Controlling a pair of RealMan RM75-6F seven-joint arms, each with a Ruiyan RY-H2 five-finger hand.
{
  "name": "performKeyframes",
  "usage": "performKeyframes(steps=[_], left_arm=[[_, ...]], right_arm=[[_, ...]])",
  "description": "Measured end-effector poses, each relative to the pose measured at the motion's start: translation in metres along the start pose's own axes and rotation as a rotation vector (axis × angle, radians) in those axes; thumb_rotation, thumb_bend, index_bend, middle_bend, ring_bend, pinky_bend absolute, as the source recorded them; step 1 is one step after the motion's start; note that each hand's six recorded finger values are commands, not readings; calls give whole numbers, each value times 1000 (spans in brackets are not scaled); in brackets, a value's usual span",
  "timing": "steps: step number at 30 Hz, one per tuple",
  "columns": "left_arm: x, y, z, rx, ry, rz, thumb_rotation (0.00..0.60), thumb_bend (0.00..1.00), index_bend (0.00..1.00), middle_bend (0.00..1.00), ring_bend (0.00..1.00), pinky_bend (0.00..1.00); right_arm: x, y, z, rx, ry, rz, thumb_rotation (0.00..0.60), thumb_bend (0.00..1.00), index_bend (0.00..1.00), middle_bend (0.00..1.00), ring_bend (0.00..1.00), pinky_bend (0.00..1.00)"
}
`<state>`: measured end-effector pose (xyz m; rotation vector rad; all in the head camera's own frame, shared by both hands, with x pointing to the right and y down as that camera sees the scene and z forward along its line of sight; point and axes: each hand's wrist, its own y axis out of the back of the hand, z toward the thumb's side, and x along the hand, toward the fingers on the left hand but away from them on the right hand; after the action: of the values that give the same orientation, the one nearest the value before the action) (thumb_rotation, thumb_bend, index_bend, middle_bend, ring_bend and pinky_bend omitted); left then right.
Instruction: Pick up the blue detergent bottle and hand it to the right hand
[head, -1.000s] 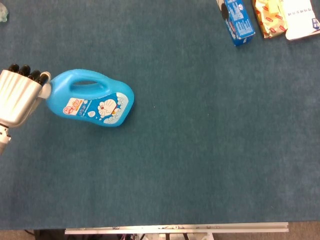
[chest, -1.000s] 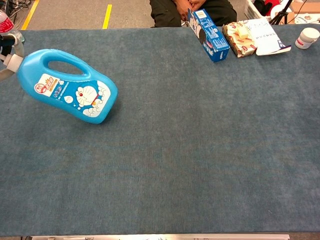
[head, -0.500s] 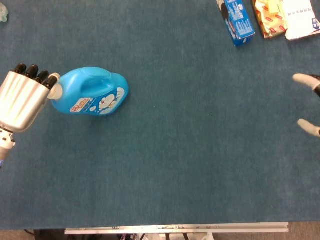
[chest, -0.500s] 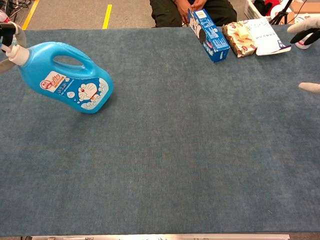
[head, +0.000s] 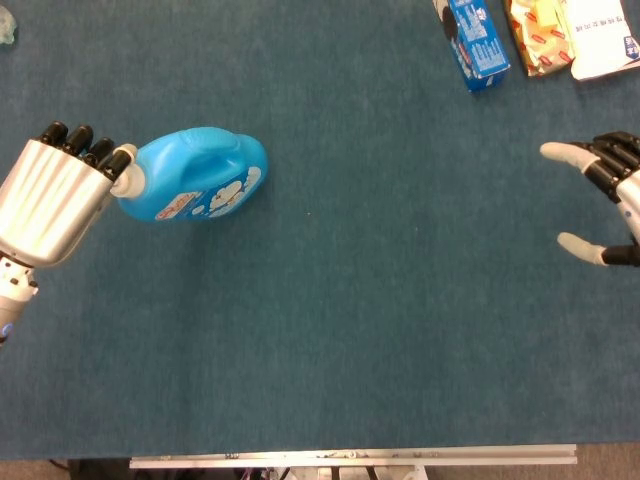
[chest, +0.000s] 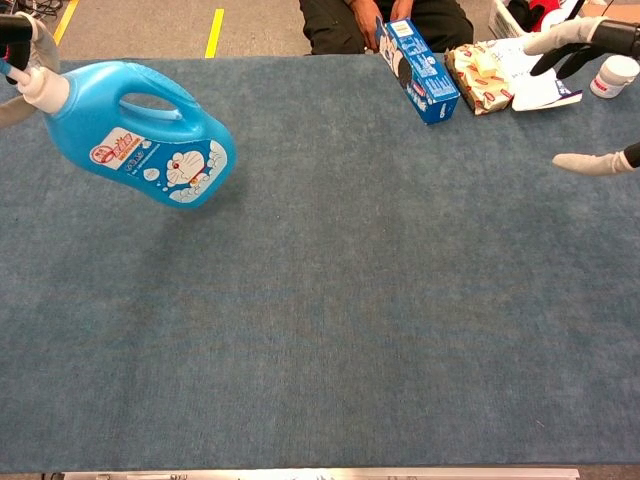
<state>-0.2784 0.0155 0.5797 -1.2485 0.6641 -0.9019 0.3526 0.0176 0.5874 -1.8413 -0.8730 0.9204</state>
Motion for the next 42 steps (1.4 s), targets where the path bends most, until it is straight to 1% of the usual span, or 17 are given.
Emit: performKeyframes(steps=[5,11,13,16,19,21,25,32,36,42], left_arm=[[2,9,6,-12,-17,23,600,422,587,619,505,601],[2,18,20,-28,-47,48,600,422,588,620,505,601],[2,20,24,-36,-56,54,600,422,589,620,505,601],[3,25,33,-47,-73,66,600,422,589,620,505,601],[3,29,42,-52,-96,75,600,422,590,620,505,601],[3,30,47,-56,-108,78,600,422,591,620,505,600],[3,33,55,-59,-127,79,600,422,593,620,505,601],[3,40,63,-59,-146,82,600,422,593,620,505,601],[4,43,66,-57,-153,83,600,421,593,620,505,601],[6,46,69,-51,-157,75,600,421,593,620,505,601]], right_arm=[[-13,-3,10,-48,29,15,600,146,203,291,289,219],[-31,-6,32,-175,89,51,600,146,203,291,289,220],[-40,-7,41,-231,115,71,600,150,203,291,289,221],[-56,-11,57,-306,156,109,600,190,203,291,289,223],[-70,-15,72,-380,183,151,600,191,203,291,289,223],[-79,-19,82,-420,199,180,600,191,203,291,289,223],[-95,-26,99,-468,221,212,600,191,203,291,289,223],[-115,-33,121,-492,239,233,600,191,203,291,291,223],[-126,-32,132,-451,247,236,600,207,264,291,279,223],[-143,-30,148,-385,235,249,600,207,268,291,273,225]])
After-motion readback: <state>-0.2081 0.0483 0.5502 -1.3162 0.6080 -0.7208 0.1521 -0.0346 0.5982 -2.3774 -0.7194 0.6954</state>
